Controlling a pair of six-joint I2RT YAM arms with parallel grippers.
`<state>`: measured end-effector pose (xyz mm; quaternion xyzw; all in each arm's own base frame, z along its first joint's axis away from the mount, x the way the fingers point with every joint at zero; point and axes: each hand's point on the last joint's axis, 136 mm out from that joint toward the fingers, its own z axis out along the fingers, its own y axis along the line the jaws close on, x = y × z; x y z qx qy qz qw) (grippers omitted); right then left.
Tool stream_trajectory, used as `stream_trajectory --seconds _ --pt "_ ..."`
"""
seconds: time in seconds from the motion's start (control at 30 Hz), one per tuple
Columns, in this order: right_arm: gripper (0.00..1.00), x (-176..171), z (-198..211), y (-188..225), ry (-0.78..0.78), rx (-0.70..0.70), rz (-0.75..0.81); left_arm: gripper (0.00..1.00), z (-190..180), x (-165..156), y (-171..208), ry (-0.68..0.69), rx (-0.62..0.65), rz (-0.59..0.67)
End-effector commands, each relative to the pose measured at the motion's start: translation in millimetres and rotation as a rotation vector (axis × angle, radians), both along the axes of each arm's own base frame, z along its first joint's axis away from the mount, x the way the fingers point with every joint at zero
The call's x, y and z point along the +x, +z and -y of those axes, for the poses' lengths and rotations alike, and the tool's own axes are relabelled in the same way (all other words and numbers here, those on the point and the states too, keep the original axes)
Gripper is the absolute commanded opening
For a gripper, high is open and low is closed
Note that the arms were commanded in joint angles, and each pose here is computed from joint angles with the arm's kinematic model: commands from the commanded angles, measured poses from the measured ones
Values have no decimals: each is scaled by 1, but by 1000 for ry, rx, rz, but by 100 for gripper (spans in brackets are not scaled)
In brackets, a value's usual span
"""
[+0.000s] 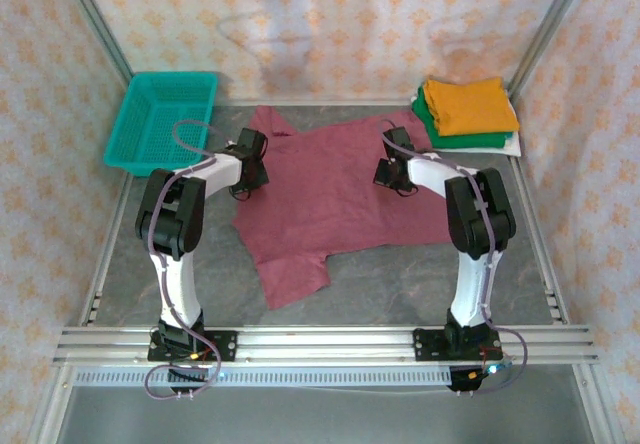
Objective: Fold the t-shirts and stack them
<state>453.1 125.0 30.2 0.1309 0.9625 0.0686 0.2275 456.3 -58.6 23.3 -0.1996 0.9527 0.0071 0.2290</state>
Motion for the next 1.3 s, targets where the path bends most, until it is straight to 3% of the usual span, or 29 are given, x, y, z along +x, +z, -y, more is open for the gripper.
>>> stream_trajectory --seconds 0.0,0.13,0.27,0.5,0.7,0.83,0.93,1.0,1.1,1.27 --pt "0 4 2 -11 -28 -7 -1 0 -5 -5 -12 9 9 -39" --pt "0 7 -11 -22 -16 51 -23 0 -15 0 -22 28 -13 -81" --pt "0 3 -24 -20 -13 141 -5 0 -35 9 -11 45 56 -69" --pt "0 -7 -39 -3 -43 257 23 0 -55 58 14 23 137 -55" --pt "1 0 -55 18 -26 292 40 0 -47 98 41 -35 134 5" --pt "9 6 -52 55 -23 283 111 0 -39 102 75 -60 103 62" --pt "18 3 -29 85 -40 172 180 0 -21 78 101 -60 61 119" --pt "34 -3 -14 95 -36 80 186 0 -1 51 121 -69 16 194" --pt "42 -15 2 95 -13 -28 150 0 21 3 135 -61 -10 275" --pt "56 -32 14 110 2 -67 195 0 32 -66 78 -7 -85 122"
